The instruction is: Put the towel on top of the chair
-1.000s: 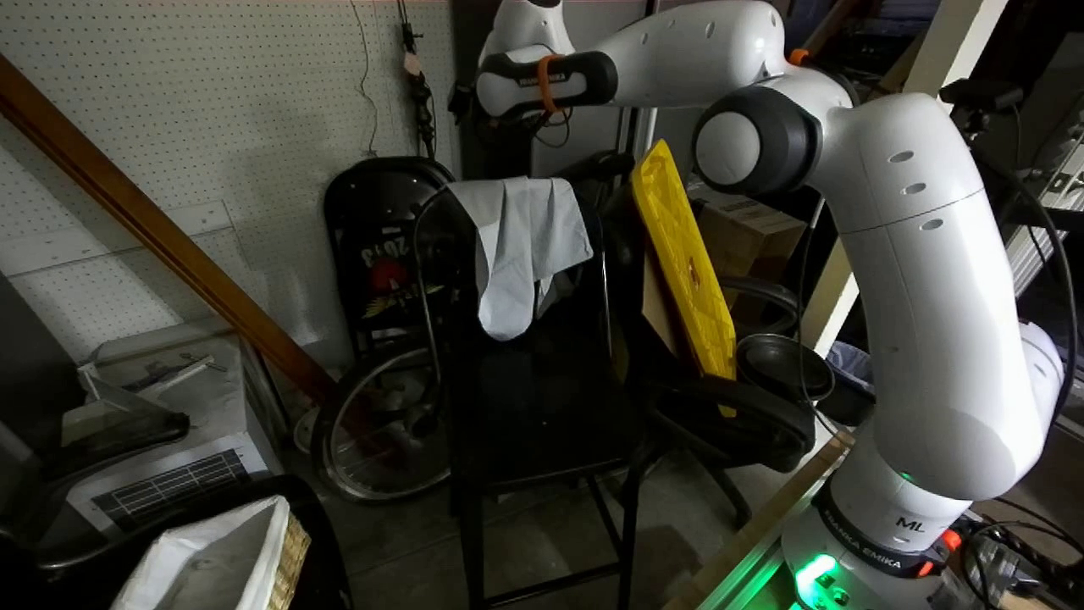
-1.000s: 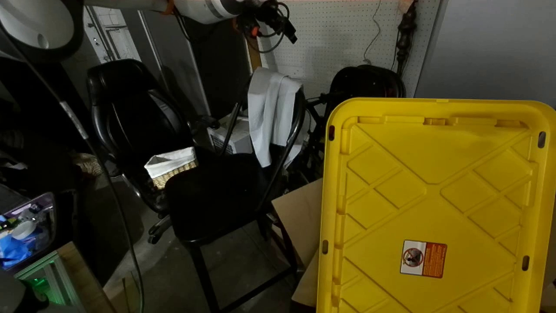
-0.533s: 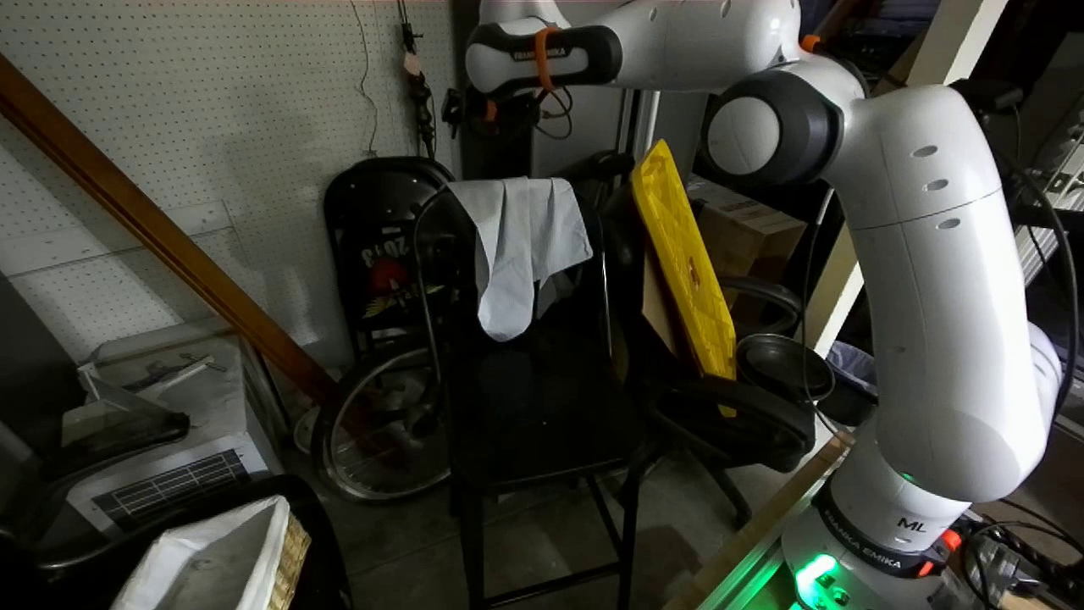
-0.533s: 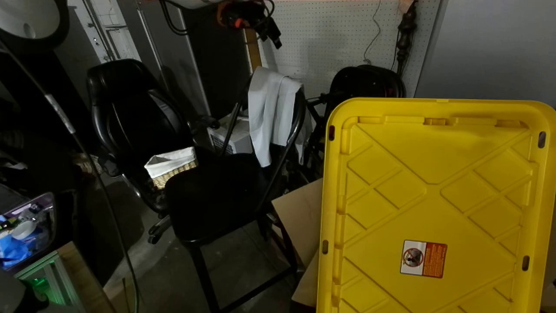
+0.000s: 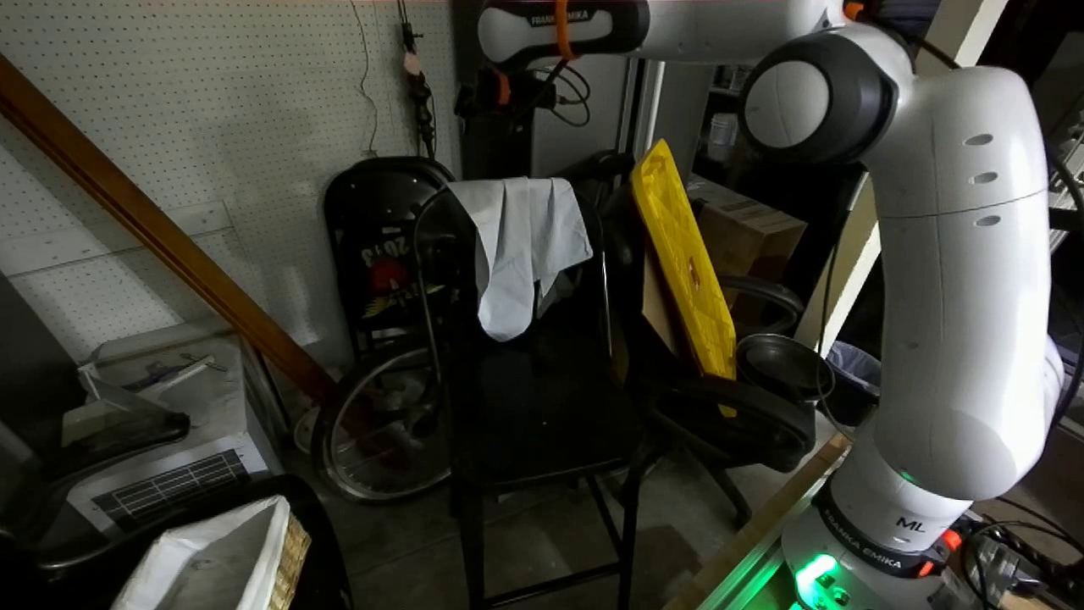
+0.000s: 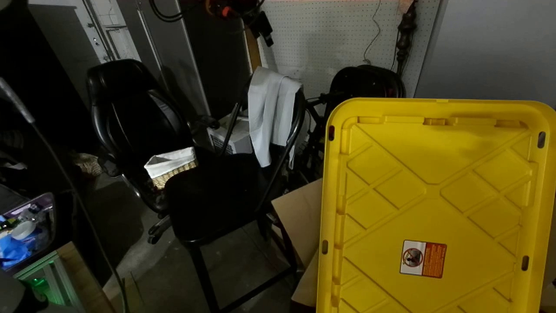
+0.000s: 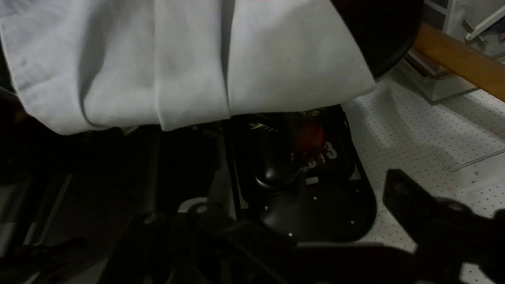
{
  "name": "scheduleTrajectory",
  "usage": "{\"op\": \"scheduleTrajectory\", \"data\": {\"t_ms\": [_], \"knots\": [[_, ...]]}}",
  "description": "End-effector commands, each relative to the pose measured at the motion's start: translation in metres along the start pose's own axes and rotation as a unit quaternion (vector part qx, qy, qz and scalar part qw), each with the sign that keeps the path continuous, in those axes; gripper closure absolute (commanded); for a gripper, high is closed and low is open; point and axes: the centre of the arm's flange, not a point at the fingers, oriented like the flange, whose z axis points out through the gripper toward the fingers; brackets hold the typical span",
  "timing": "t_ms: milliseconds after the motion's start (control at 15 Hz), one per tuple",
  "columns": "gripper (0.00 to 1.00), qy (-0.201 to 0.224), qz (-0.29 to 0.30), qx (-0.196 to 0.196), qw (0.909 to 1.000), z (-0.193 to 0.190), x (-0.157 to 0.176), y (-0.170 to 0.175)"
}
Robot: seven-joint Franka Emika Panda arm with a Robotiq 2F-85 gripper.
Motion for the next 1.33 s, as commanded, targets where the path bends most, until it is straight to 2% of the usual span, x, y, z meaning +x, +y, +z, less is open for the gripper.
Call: {"op": "scheduleTrajectory", "data": {"t_ms": [0,333,667,800,933,1000,1067,1267], "knots": [[0.0,-0.043,0.044,-0.016,0.998,-0.028,-0.05,0.047],[0.0,-0.082,0.104,-0.033,0.9907,-0.047,-0.096,0.073],[0.0,-0.104,0.149,-0.058,0.9817,-0.044,-0.156,0.096],[0.0,-0.115,0.131,-0.072,0.982,-0.034,-0.184,0.101],[0.0,-0.129,0.113,-0.053,0.9837,-0.022,-0.211,0.113],[0.0,-0.117,0.105,-0.045,0.9865,-0.015,-0.224,0.117],[0.0,-0.128,0.112,-0.068,0.9831,-0.015,-0.169,0.089],[0.0,-0.123,0.107,-0.063,0.9847,-0.006,-0.191,0.098]]}}
